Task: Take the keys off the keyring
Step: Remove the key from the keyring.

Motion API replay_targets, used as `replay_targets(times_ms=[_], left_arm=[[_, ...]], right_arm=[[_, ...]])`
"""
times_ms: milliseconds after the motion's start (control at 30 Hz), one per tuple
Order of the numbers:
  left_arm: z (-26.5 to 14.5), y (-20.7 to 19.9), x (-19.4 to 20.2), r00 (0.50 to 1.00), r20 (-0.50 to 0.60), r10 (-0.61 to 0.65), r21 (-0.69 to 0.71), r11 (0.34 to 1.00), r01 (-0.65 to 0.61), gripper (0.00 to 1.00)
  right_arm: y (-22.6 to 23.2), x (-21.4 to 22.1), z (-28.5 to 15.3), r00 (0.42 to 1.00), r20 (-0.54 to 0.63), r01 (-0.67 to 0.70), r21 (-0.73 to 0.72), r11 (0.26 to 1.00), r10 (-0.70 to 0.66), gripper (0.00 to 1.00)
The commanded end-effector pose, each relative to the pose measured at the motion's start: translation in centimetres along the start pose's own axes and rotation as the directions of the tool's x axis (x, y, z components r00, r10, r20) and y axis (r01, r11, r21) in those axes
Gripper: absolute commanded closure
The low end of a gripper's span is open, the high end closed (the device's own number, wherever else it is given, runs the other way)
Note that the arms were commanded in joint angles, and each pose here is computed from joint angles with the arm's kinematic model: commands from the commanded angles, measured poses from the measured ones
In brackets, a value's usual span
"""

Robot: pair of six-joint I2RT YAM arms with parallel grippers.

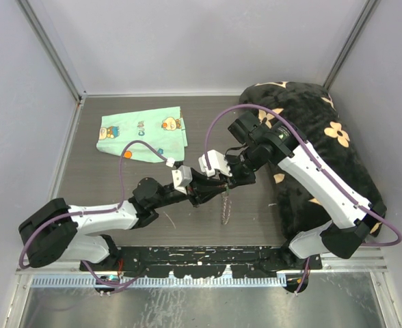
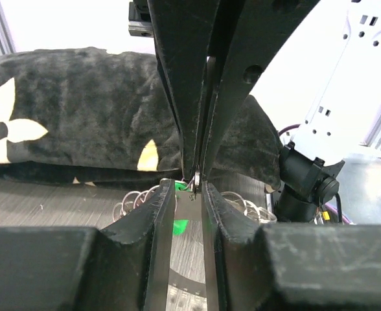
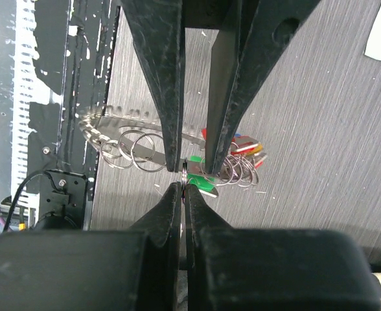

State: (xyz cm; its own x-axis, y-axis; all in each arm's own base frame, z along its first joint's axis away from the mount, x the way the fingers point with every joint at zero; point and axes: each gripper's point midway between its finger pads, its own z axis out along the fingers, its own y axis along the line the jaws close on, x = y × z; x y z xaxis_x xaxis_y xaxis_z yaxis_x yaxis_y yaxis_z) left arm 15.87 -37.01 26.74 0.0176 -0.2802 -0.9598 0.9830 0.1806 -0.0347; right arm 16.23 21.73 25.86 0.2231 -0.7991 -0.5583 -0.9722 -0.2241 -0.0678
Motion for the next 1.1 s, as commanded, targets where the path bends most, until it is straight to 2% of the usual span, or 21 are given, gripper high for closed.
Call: replay_targets(times_ms=[0,233,633,700,800,933,1000,1067], left_arm=[[1.4,-0.4,-2.9,0.994,0.104,0.016,0.038,0.999,-0.020,0.79],[1.6,-0.5,-2.6,0.994,0.105,0.007,0.050,0.999,-0.013,0.84],[1.9,-0.4,-1.9,0.996,0.092,-0.002,0.048,0.999,-0.003,0.84],[1.9,-0.3,-2.1,0.995,0.096,0.000,0.049,0.999,-0.005,0.87],[2.0,-0.4,-2.1,0.996,0.094,0.000,0.052,0.999,-0.005,0.99],[1.7,-0.5,-2.2,0.995,0.095,0.002,0.052,0.999,-0.007,1.00],[1.5,-0.5,-2.5,0.995,0.101,0.003,0.047,0.999,-0.008,1.00],[1.3,-0.5,-3.0,0.994,0.113,0.000,0.039,0.999,-0.004,1.00]], right_arm=[[0.1,-1.4,-0.8,0.997,0.065,0.033,0.039,0.999,-0.035,0.99],[0.2,-1.3,-0.8,0.997,0.066,0.031,0.042,0.999,-0.033,0.99],[0.3,-1.6,-0.8,0.996,0.081,0.032,0.032,0.999,-0.034,0.99],[0.4,-1.6,-0.7,0.996,0.082,0.030,0.027,0.999,-0.033,0.99],[0.4,-1.7,-0.8,0.996,0.086,0.032,0.029,0.999,-0.034,0.99],[0.6,-2.0,-1.0,0.994,0.099,0.037,0.028,0.999,-0.039,0.99],[0.6,-2.0,-1.1,0.993,0.110,0.034,0.032,0.999,-0.038,0.95],[0.5,-2.0,-1.3,0.992,0.126,0.026,0.035,0.999,-0.031,0.86]])
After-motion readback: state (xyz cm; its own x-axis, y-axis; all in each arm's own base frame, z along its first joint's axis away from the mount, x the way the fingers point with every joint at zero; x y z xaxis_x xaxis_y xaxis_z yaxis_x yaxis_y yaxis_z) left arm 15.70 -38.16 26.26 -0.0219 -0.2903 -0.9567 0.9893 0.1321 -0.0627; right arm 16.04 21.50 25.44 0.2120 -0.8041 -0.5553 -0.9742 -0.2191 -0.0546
